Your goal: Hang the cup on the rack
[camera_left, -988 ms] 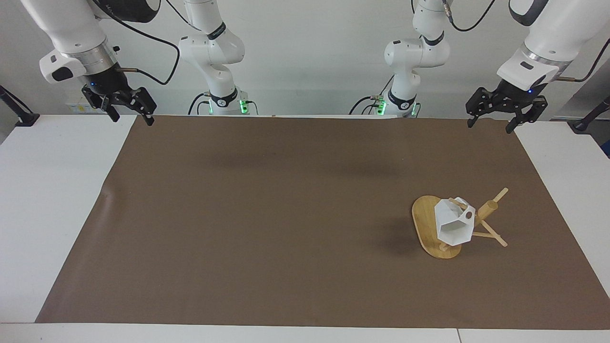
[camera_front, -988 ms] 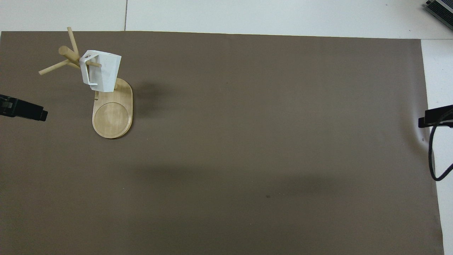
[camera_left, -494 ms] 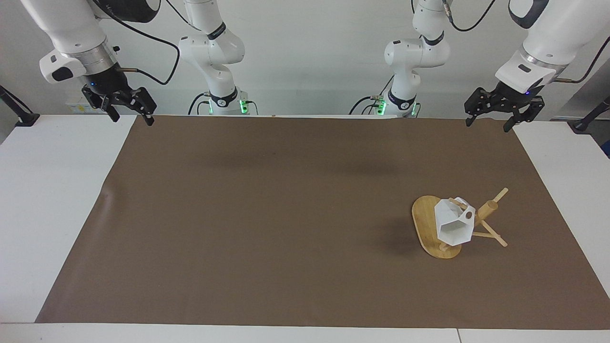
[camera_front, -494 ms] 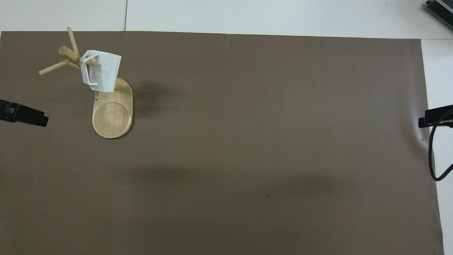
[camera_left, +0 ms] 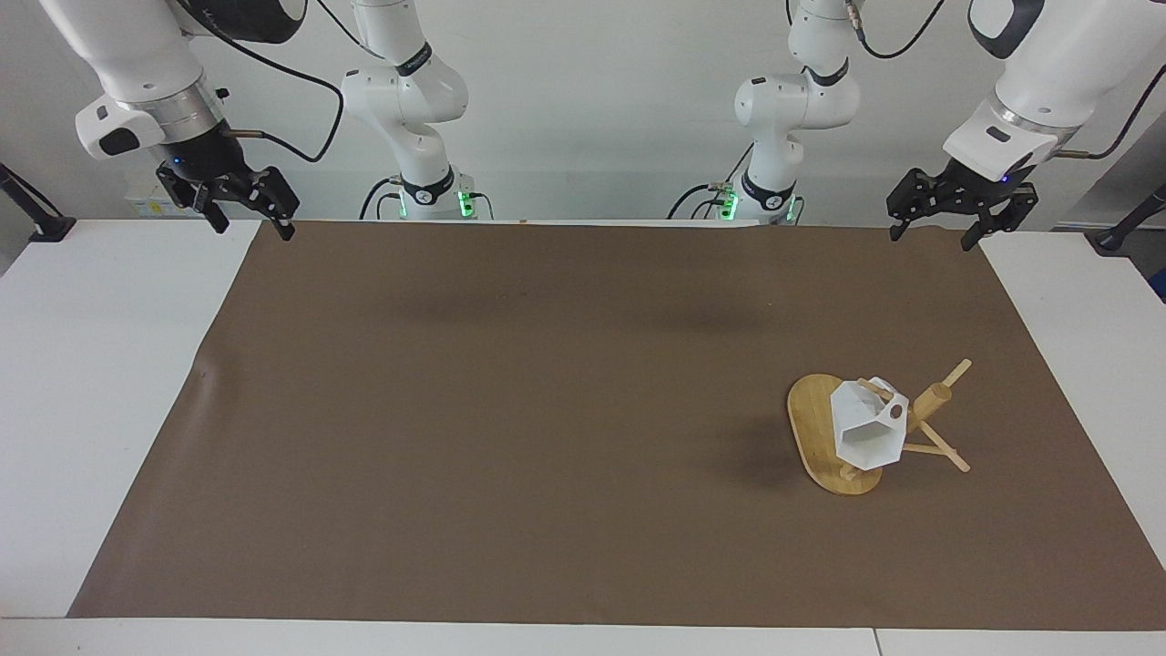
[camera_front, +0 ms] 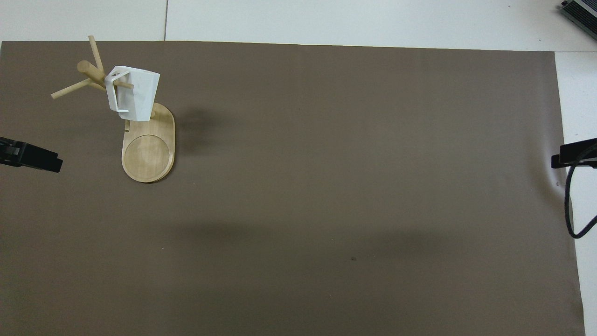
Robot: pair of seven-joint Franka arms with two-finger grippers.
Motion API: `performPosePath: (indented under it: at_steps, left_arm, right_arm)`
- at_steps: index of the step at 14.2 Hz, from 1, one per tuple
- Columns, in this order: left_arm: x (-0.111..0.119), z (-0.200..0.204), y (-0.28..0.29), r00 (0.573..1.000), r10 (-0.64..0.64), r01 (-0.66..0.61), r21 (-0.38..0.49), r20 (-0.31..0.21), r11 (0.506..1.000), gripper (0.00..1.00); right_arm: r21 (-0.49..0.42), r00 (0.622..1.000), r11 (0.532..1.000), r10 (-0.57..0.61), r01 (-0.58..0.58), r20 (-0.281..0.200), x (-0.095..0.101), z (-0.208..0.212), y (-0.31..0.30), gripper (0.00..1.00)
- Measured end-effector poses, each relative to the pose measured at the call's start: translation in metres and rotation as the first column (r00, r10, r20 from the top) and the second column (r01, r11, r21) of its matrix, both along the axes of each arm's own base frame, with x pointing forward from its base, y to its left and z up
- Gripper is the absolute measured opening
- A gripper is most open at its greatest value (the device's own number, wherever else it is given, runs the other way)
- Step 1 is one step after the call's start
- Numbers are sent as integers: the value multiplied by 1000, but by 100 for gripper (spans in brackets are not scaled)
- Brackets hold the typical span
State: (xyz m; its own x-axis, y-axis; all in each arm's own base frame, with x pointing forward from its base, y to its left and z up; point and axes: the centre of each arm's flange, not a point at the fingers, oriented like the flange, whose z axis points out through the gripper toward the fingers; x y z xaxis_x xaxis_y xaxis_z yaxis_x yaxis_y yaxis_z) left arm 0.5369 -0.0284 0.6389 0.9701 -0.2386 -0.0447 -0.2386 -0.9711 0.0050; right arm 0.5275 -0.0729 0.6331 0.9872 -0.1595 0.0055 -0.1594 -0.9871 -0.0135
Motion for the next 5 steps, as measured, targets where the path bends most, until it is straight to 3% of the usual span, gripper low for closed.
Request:
performPosePath:
  at_steps: [5]
  left_arm:
    - [-1,-2,1,1000,3,-3,4,-2,1000,100]
  right_arm:
    - [0,1000,1000,0,0,0,0,0,0,100]
